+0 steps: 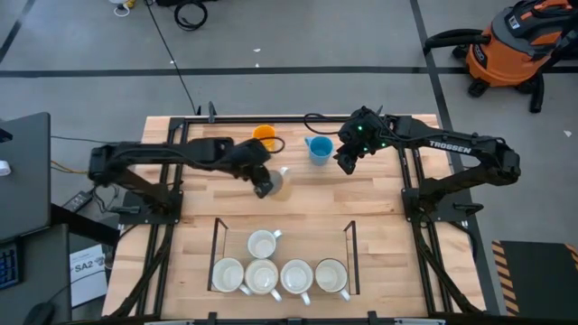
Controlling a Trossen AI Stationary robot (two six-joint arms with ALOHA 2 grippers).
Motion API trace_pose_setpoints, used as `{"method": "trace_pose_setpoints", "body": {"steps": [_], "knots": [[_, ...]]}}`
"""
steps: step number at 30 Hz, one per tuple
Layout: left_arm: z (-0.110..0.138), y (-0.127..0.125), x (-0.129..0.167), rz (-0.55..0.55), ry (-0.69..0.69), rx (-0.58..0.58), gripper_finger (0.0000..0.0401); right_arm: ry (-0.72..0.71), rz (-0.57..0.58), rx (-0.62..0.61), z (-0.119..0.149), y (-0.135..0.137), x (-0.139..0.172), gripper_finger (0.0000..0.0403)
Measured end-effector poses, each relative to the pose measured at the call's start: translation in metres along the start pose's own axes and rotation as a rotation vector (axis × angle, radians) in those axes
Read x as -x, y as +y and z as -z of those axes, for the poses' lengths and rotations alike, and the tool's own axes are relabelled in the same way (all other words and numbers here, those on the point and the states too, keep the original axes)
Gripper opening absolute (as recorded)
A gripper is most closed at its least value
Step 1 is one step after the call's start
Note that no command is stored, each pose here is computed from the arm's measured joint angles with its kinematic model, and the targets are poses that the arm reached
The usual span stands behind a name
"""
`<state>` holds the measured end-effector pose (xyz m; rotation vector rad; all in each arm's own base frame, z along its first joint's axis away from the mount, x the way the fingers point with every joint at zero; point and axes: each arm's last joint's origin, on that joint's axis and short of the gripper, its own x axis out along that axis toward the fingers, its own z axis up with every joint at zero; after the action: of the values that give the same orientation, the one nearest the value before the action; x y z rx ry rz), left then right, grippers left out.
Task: Place coffee mugs
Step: Put the yellow patterned mug on the shelf
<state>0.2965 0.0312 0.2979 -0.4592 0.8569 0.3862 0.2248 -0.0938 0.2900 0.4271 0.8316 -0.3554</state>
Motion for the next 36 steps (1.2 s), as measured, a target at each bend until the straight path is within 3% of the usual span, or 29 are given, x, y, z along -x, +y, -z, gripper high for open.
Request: {"method": "trace_pose_setpoints", "body": {"steps": [10, 20, 36], "knots": [[0.038, -0.013, 0.052, 0.009, 0.128, 0.033, 0.0026, -0.008, -0.002, 0.018, -0.001, 0.000, 0.000, 0.0139], [0.073, -0.030, 0.063, -0.043, 0.300, -0.002, 0.0026, -0.009, -0.002, 0.027, -0.001, 0.000, 0.000, 0.0139], [0.095, -0.052, 0.073, -0.051, 0.279, 0.008, 0.0026, -0.011, -0.003, 0.028, -0.001, 0.000, 0.000, 0.0139]]}}
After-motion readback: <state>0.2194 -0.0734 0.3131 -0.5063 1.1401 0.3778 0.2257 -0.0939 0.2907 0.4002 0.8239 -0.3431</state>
